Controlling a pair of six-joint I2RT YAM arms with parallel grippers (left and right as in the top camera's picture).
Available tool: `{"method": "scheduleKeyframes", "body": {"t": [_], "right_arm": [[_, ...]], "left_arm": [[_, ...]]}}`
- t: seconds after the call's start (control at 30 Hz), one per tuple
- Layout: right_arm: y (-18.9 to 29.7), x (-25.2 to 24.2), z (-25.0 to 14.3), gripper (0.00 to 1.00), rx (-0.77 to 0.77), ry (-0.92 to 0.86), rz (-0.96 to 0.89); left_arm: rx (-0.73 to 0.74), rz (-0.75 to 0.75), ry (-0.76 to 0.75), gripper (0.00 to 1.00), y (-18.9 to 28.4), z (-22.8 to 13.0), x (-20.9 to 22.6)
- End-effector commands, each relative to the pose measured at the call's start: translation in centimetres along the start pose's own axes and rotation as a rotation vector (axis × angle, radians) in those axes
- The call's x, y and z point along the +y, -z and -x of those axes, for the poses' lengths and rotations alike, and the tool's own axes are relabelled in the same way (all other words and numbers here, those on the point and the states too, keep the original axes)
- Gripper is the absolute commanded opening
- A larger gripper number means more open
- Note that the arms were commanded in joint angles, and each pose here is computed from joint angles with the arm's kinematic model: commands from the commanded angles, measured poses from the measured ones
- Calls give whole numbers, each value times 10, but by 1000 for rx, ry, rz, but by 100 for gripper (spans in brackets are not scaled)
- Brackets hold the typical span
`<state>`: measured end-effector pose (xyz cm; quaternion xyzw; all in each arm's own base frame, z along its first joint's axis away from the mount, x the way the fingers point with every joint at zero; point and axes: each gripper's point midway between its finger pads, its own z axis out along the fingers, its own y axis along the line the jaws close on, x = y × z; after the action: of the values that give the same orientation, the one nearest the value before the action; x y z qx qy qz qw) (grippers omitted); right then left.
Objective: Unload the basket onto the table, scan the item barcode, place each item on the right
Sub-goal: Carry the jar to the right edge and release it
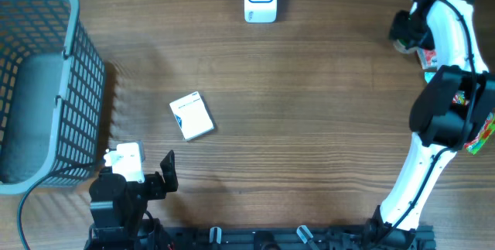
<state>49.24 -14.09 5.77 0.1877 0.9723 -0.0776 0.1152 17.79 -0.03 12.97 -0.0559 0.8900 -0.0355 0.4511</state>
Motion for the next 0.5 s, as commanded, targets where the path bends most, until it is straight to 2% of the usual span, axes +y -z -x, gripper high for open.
{"method": "scheduleKeyframes", "body": {"t": [0.0,0.13,0.3,0.47], "right_arm": [[-2,-13,2,63,2,13,1],[-10,-30,-5,63,32,-4,-2],[-38,-34,-32,64,109,-39,65],[-69,-78,-61,68,158,-77,-60]], "left_arm": [[-1,-8,-2,100,-1,-1,-1],[-1,-8,-2,100,-1,-1,-1],[-1,-8,-2,100,-1,-1,-1],[-1,-8,-2,100,-1,-1,-1]]}}
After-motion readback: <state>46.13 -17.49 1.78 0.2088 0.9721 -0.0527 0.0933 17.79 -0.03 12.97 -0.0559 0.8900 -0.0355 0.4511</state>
